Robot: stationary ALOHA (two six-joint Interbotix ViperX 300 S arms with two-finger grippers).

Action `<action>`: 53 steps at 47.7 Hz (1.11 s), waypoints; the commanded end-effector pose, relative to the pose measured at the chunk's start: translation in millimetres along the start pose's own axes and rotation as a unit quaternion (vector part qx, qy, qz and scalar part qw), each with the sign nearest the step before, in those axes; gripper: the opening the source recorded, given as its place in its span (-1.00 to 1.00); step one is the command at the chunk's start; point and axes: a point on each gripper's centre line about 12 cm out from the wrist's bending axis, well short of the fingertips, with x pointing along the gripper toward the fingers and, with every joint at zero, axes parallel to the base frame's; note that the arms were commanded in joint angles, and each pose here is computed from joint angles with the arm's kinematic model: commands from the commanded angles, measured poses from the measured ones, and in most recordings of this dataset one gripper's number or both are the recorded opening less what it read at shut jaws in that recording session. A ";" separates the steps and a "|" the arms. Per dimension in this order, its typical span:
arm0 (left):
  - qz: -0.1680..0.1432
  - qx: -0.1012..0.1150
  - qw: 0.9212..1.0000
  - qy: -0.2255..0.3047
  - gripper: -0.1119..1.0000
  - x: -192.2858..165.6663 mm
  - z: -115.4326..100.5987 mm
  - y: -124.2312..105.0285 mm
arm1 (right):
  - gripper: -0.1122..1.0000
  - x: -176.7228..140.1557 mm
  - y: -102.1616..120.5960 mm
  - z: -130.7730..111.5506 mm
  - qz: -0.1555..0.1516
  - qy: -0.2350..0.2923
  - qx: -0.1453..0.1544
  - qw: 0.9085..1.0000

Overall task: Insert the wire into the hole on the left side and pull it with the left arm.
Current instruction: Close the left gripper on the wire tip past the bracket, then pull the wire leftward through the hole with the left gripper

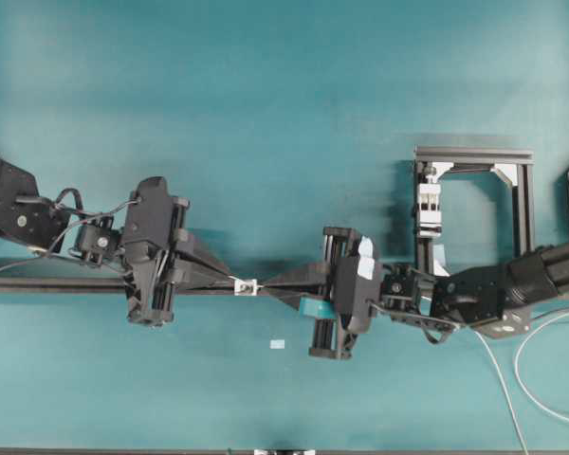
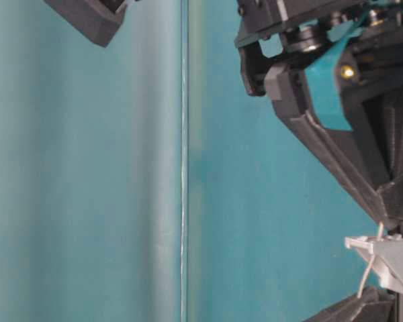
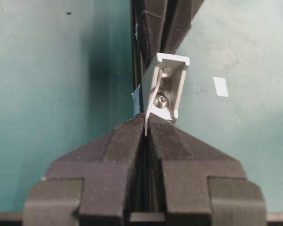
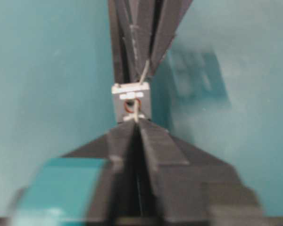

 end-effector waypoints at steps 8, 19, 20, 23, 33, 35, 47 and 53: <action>-0.008 0.003 1.000 -0.005 -0.99 -0.3 7.3 -6.6 | 0.45 1.7 -3.6 9.6 -0.005 -0.008 0.010 1.000; -0.011 0.004 1.000 0.000 -0.99 -4.4 7.7 -9.3 | 0.52 -0.3 -3.4 12.5 -0.004 -0.010 0.011 1.000; -0.011 0.005 1.000 0.001 -0.99 -4.8 8.0 -10.0 | 0.52 -0.3 -3.4 12.5 -0.004 -0.010 0.011 1.000; -0.013 0.006 1.000 0.005 -0.99 -6.0 8.3 -12.3 | 0.52 -0.7 -3.5 12.5 -0.004 -0.009 0.010 1.000; -0.020 0.008 1.000 0.015 -0.99 -12.5 11.7 -19.8 | 0.52 -1.6 -4.8 10.3 -0.004 -0.005 0.008 1.000; -0.021 0.009 1.000 0.018 -0.99 -13.9 11.6 -21.3 | 0.52 -1.8 -4.6 10.7 -0.004 -0.005 0.009 1.000; -0.021 0.006 0.999 0.034 -0.99 -26.5 10.9 -23.0 | 0.52 -2.2 -5.1 9.3 -0.004 -0.002 0.008 1.000; -0.023 0.001 0.999 0.037 -0.99 -36.5 8.4 -23.7 | 0.52 -2.2 -5.5 8.3 -0.004 -0.001 0.007 1.000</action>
